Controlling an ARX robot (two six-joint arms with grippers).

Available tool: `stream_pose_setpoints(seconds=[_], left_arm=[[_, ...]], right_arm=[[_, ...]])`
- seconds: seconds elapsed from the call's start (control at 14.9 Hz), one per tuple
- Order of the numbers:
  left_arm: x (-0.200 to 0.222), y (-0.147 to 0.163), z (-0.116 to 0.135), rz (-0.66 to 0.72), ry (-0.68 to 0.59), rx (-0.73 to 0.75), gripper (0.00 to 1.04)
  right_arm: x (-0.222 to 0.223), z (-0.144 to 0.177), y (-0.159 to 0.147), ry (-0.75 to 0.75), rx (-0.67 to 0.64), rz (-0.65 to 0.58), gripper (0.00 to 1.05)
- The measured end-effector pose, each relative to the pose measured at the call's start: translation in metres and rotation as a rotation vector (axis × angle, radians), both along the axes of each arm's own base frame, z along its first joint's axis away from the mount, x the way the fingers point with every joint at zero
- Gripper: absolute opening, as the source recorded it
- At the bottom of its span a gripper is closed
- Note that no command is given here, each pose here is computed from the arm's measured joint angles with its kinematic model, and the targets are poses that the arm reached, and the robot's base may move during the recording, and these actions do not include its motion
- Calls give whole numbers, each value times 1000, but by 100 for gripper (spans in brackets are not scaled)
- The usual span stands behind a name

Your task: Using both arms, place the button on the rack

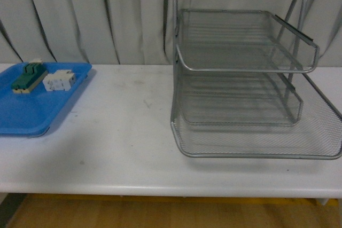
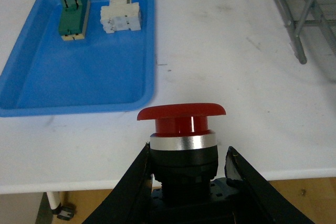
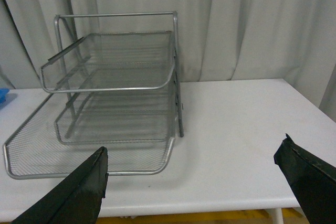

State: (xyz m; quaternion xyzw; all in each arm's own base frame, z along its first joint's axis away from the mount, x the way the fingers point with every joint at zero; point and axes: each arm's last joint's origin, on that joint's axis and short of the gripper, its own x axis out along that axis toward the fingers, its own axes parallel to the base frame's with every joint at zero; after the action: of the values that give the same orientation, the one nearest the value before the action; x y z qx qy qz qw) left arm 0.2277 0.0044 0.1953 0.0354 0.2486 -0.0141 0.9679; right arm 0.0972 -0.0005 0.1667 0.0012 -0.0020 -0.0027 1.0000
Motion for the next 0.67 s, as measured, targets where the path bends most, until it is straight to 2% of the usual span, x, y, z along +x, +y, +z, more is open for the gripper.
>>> stream_pose_setpoints(seconds=[0.2,0.27,0.34,0.54,0.67], left_arm=[[1,-1,-1,-19,-30,0,36],[7,-15,1,-120,-93,9,36],[20,-30,-3,-214,-86,20,36],[68,-88,-19,-456,-8,49,36],[95,-125,-30,-557,28,79,36]], right_arm=[[0,0,0,4,0,-4,98],[0,0,0,-3,0,-3,98],[0,0,0,0,0,-3,98],[0,0,0,0,0,-3,98],[0,0,0,1,0,-3,98]])
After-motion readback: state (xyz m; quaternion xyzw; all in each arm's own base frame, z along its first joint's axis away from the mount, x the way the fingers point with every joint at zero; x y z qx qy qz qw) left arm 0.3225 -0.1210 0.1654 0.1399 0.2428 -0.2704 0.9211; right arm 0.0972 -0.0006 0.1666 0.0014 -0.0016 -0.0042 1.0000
